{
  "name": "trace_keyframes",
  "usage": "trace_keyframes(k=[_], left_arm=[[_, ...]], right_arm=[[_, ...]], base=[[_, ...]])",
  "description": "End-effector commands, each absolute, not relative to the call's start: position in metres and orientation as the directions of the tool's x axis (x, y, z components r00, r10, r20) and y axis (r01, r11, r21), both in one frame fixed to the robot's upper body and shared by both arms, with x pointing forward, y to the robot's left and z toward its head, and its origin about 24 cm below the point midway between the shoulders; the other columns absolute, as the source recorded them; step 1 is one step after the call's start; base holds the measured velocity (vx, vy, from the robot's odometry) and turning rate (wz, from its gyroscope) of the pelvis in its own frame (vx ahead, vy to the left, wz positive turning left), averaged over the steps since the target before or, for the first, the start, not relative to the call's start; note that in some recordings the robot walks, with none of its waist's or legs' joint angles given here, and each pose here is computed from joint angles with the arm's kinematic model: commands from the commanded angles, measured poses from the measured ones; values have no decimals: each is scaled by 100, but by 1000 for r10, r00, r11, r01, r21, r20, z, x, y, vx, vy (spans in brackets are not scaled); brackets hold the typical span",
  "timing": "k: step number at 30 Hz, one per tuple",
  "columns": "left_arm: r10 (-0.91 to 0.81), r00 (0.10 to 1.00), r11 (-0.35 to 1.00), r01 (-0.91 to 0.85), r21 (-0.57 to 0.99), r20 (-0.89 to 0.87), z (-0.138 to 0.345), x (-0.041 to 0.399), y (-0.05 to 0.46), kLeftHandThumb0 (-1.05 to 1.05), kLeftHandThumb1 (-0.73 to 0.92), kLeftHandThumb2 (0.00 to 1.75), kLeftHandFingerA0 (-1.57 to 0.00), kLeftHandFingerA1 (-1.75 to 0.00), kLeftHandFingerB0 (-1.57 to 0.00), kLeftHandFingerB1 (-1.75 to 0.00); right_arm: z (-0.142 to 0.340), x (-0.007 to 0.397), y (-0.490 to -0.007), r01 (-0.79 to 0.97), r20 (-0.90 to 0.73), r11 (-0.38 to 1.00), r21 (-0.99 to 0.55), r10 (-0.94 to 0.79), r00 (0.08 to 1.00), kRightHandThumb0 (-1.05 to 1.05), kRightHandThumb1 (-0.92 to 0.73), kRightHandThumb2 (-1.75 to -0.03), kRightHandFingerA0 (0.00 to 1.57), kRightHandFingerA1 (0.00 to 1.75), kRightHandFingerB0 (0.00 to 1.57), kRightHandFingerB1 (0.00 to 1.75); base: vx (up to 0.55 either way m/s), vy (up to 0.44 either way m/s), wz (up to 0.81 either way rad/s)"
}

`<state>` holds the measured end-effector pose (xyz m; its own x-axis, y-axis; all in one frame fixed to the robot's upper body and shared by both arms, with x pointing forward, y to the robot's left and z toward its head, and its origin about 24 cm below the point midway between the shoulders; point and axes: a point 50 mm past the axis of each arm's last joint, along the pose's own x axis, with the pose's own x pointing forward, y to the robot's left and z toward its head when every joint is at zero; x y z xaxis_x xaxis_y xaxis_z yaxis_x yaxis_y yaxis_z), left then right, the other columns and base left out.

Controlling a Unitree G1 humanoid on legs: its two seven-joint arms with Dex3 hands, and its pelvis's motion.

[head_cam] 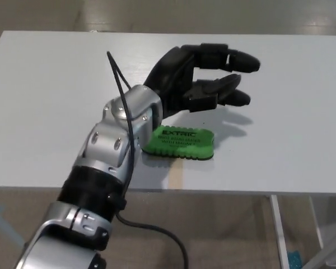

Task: Use the left hand to press on the green eraser and wipe the desk from center to the left and then back to center.

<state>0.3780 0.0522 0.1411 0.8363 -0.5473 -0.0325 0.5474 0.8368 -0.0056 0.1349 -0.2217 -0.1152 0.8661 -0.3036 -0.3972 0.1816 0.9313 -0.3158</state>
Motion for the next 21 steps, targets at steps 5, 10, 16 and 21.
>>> trace_keyframes(k=[5,10,16,21], left_arm=[[-285,945,956,291,19,-159,105,388,77,-22,82,68,-100,-49,-96,-54],[-240,950,966,254,49,-201,91,389,91,-22,82,68,-100,-49,-96,-53],[-195,954,975,214,64,-226,82,389,101,-23,83,67,-98,-48,-96,-52],[-199,955,973,220,74,-219,81,389,101,-23,83,67,-98,-48,-96,-52]], right_arm=[[-115,126,-226,179,-396,940,-291,-289,872,-47,-64,-91,59,62,37,49],[-116,124,-225,180,-403,939,-295,-292,867,-47,-64,-92,59,62,37,49],[-116,122,-225,184,-402,940,-286,-292,868,-47,-64,-92,60,63,37,49],[-116,122,-223,201,-396,942,-268,-298,868,-46,-63,-92,60,63,37,49]], base=[[0,0,0],[0,0,0],[0,0,0],[0,0,0]])
